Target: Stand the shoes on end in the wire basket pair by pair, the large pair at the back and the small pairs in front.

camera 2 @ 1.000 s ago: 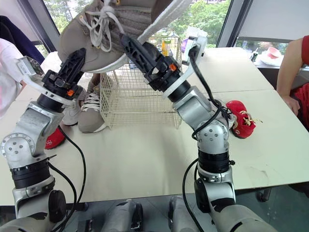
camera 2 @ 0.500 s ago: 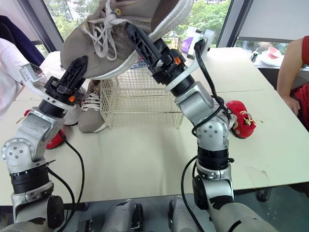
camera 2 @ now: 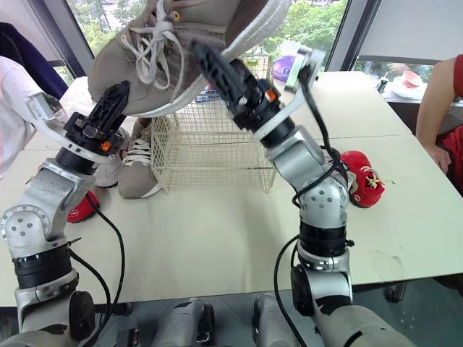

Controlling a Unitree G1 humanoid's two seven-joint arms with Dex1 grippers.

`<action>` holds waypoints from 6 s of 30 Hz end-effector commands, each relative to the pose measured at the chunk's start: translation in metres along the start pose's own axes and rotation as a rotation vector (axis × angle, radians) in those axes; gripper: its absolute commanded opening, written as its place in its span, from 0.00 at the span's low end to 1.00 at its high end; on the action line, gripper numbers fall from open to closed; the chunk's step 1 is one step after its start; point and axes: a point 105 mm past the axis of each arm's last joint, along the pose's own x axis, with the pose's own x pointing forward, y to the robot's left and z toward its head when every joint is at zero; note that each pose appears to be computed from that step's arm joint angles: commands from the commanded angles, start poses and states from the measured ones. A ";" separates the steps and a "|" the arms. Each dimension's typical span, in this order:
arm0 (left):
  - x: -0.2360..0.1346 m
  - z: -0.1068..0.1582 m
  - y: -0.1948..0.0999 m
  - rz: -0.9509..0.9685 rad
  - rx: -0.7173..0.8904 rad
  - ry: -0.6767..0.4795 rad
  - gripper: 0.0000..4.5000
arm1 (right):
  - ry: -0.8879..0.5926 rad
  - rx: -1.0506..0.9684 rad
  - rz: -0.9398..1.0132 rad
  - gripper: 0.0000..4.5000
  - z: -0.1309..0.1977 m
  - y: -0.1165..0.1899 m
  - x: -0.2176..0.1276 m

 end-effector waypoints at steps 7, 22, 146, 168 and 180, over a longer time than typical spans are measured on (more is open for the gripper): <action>0.005 -0.002 -0.016 -0.082 -0.008 -0.008 0.10 | -0.099 -0.043 0.029 0.99 0.021 0.009 0.009; -0.001 -0.010 -0.021 -0.093 -0.020 0.026 0.10 | -0.153 -0.032 0.051 0.99 0.036 0.010 0.017; 0.023 0.053 0.139 0.673 0.840 0.939 1.00 | 0.831 -0.703 0.180 0.99 -0.006 0.014 -0.086; 0.039 0.032 0.159 0.708 0.796 0.782 0.05 | 0.789 -0.764 0.095 1.00 0.001 0.004 -0.083; 0.116 0.161 0.026 0.493 1.135 0.147 0.05 | 0.838 -0.727 0.121 1.00 -0.009 0.007 -0.089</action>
